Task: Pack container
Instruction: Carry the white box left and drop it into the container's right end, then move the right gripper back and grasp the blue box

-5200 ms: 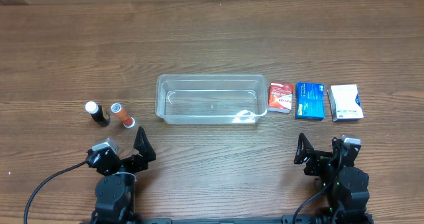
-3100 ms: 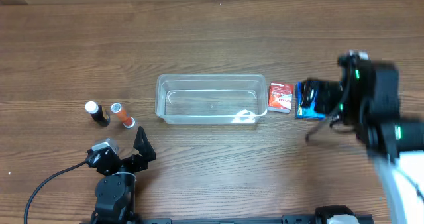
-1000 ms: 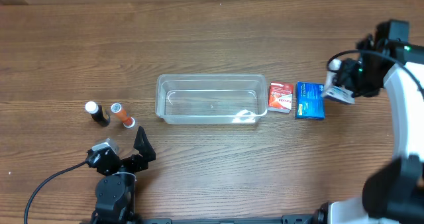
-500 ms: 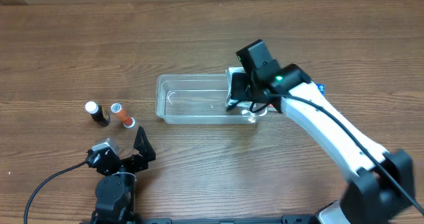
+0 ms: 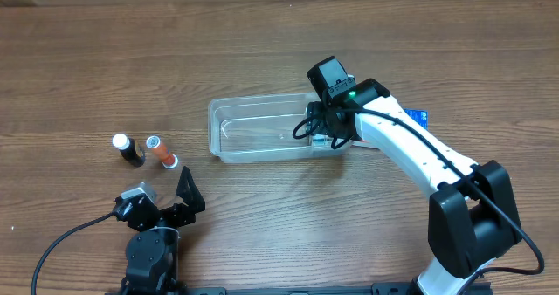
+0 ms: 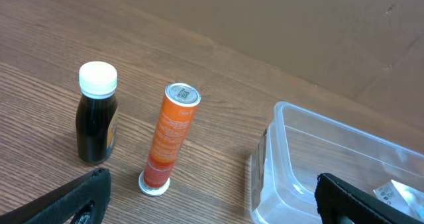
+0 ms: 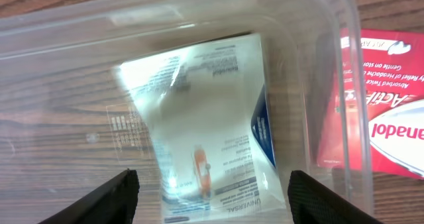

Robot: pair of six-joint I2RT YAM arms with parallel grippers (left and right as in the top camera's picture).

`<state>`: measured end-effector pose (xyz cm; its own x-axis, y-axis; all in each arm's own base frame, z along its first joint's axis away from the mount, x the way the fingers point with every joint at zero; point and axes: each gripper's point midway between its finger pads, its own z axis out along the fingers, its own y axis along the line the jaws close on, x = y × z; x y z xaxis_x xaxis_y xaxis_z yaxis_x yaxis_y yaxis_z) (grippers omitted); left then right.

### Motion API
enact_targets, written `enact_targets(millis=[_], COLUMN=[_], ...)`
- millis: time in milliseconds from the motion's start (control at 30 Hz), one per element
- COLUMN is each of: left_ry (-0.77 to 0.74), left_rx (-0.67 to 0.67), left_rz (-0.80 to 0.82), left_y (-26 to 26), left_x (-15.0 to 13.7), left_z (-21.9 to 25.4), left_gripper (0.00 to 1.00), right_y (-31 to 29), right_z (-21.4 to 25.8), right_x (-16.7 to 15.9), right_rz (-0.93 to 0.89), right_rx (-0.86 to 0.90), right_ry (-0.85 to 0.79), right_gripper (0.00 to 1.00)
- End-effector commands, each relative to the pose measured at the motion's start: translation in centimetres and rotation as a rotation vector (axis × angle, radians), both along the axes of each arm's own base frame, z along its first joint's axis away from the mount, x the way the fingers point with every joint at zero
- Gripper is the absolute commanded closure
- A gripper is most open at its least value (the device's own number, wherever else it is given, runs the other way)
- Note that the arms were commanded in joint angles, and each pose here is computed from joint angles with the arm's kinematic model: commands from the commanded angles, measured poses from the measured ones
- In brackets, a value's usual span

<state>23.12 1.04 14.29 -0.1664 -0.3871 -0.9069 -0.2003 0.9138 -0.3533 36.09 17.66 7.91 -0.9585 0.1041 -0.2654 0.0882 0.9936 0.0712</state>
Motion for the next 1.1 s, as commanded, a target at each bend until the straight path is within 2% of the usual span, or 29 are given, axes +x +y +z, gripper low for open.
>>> enact_targets(millis=[0, 100, 133, 267, 333, 467, 633, 833, 867, 967, 1033, 1067], left_ry=[-0.008, -0.008, -0.008, -0.009, -0.008, -0.008, -0.008, -0.008, -0.008, -0.008, -0.008, -0.008], left_rx=[-0.007, -0.007, -0.007, -0.007, -0.007, -0.007, -0.007, -0.007, -0.007, -0.007, -0.007, -0.007], left_rz=[0.022, 0.022, 0.022, 0.022, 0.022, 0.022, 0.022, 0.022, 0.022, 0.022, 0.022, 0.022], left_y=[0.4, 0.4, 0.4, 0.4, 0.4, 0.4, 0.4, 0.4, 0.4, 0.4, 0.4, 0.4], left_x=[0.0, 0.0, 0.0, 0.0, 0.0, 0.0, 0.0, 0.0, 0.0, 0.0, 0.0, 0.0], left_z=[0.0, 0.0, 0.0, 0.0, 0.0, 0.0, 0.0, 0.0, 0.0, 0.0, 0.0, 0.0], left_gripper=[0.0, 0.0, 0.0, 0.0, 0.0, 0.0, 0.0, 0.0, 0.0, 0.0, 0.0, 0.0], right_y=[1.1, 0.7, -0.3, -8.7, -13.1, -17.7, -19.0, -19.1, -19.1, -19.3, -19.6, -19.8], right_z=[5.2, 9.7, 11.2, 12.2, 10.9, 5.4, -1.6, -6.7, -7.3, -7.1, -5.5, -3.9], right_x=[1.9, 2.1, 2.0, 1.8, 1.8, 0.8, -0.1, 0.2, 0.2, 0.0, 0.0, 0.1], right_rz=[0.082, 0.104, 0.083, -0.107, -0.192, -0.176, -0.023, -0.038, -0.039, -0.092, -0.13, -0.158], right_rx=[0.026, 0.057, 0.067, 0.024, 0.019, 0.016, -0.053, -0.049, -0.044, -0.04, -0.043, -0.049], right_ry=[-0.137, -0.241, -0.269, -0.223, -0.167, -0.005, 0.174, 0.252, 0.261, 0.271, 0.24, 0.206], right_gripper=[0.21, 0.18, 0.12, 0.04, 0.01, 0.0, 0.0, 0.0, 0.02, 0.25, 0.35, 0.36])
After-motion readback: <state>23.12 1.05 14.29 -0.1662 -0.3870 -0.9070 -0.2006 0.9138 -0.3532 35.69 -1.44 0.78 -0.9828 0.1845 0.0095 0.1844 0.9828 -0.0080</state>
